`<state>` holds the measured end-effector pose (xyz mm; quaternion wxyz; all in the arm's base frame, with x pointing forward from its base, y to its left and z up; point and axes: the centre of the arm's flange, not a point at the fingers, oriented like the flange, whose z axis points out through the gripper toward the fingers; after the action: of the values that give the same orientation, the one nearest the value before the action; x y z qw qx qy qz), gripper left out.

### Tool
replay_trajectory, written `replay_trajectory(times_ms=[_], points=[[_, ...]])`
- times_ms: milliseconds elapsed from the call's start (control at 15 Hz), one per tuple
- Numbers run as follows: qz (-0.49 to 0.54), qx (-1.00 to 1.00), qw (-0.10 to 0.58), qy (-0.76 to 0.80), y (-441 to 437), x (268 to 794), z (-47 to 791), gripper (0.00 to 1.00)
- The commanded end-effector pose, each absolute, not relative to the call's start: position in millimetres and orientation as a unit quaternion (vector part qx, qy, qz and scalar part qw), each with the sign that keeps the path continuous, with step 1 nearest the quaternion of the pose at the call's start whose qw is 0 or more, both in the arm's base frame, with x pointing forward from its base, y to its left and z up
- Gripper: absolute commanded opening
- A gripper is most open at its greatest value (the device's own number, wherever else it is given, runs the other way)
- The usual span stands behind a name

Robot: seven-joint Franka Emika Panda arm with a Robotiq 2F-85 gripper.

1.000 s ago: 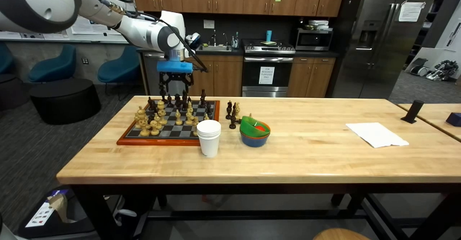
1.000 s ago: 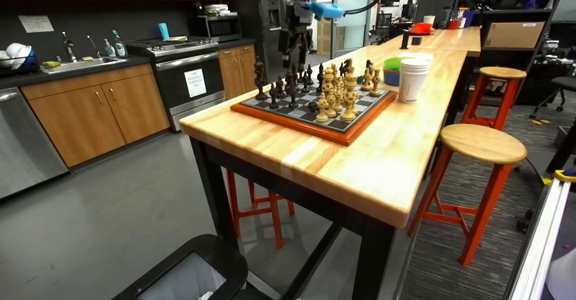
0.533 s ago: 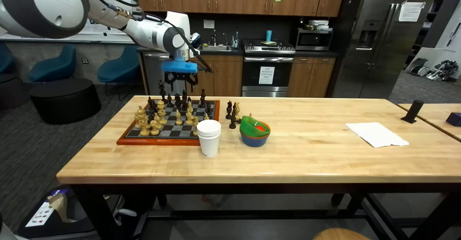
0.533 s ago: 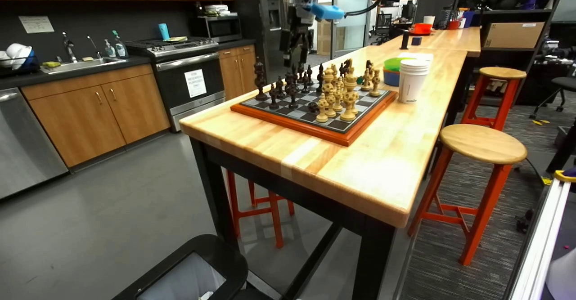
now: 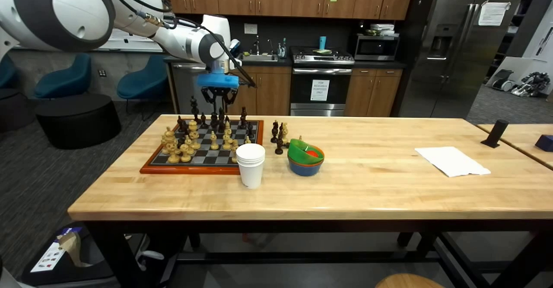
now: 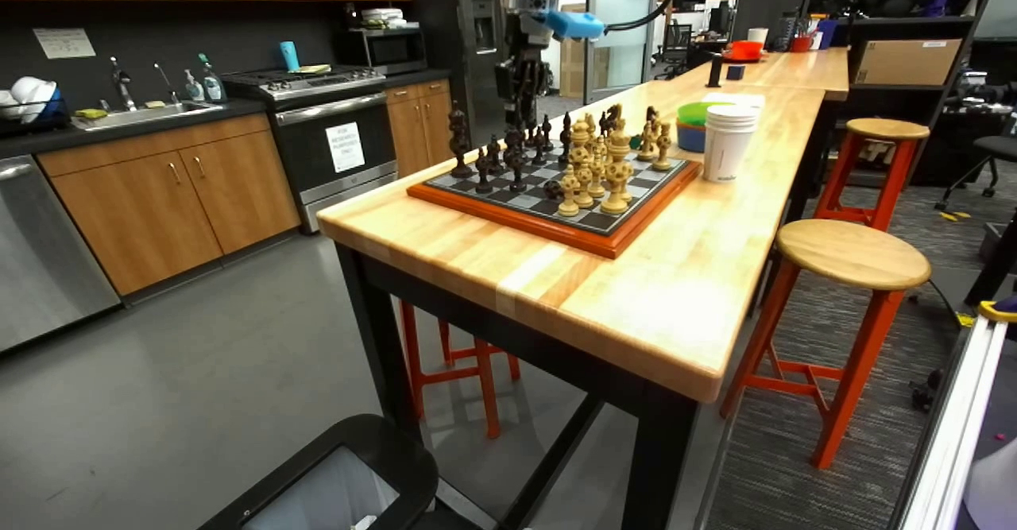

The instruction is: Pick up one black chess piece at the top of the chess board and move it to the center

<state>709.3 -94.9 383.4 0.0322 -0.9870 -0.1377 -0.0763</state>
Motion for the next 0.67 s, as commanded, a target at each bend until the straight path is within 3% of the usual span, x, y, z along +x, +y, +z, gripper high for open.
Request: replay_trajectory(times_ms=[0, 133, 600], points=[[-0.078, -0.986, 0.046, -0.136, -99.5, 712.7, 387.0, 0.14], [-0.078, -0.987, 0.046, -0.135, -99.9, 711.3, 386.8, 0.01], [-0.09, -0.985, 0.042, -0.139, -95.5, 703.4, 400.3, 0.05]])
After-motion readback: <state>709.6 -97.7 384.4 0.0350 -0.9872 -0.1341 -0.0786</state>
